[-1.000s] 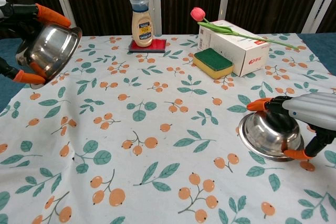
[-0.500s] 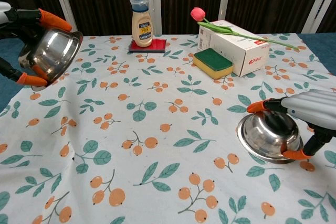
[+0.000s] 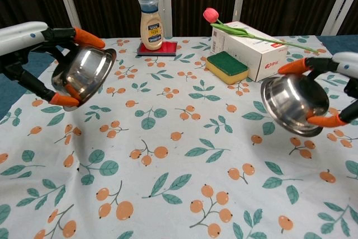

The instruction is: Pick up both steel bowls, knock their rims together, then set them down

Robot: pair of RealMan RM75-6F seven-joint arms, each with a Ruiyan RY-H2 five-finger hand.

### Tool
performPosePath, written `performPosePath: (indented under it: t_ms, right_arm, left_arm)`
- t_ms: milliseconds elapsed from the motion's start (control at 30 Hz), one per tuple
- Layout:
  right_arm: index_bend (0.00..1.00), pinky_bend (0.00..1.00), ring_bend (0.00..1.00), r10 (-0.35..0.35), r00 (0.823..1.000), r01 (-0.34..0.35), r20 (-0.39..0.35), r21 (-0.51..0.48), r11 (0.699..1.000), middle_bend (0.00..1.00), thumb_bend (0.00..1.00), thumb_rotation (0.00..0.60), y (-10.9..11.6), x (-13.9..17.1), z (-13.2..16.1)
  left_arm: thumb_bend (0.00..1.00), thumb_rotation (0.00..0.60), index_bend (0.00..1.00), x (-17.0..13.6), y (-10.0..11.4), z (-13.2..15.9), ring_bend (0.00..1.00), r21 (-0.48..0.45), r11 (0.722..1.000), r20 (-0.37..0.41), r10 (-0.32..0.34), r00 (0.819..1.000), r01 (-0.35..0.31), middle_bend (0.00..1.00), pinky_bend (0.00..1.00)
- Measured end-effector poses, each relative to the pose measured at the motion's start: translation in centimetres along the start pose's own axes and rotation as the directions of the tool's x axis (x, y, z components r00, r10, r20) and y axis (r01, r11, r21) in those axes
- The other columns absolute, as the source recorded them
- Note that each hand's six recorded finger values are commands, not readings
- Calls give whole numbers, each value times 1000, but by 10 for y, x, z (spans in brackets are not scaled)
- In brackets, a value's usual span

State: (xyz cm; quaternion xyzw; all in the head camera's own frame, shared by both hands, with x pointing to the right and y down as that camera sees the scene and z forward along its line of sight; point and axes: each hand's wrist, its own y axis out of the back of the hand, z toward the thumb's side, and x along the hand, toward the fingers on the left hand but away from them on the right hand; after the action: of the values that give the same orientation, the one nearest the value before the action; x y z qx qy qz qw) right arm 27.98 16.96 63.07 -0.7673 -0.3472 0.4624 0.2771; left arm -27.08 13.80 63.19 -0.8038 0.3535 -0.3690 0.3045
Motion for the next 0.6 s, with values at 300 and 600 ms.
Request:
performPosePath:
  t_ms: [300, 600]
  right_arm:
    - [1000, 1000, 1000, -109, 994, 103, 12, -442, 891, 986, 373, 600, 56, 8, -17]
    - [1000, 1000, 1000, -101, 992, 118, 74, -820, 560, 986, 380, 600, 87, 10, -45]
  left_arm:
    - [458, 600, 518, 10, -5, 13, 541, -52, 996, 70, 73, 995, -69, 645, 756]
    - [459, 600, 517, 4, 6, 24, 541, -126, 985, 140, 138, 981, -121, 647, 756]
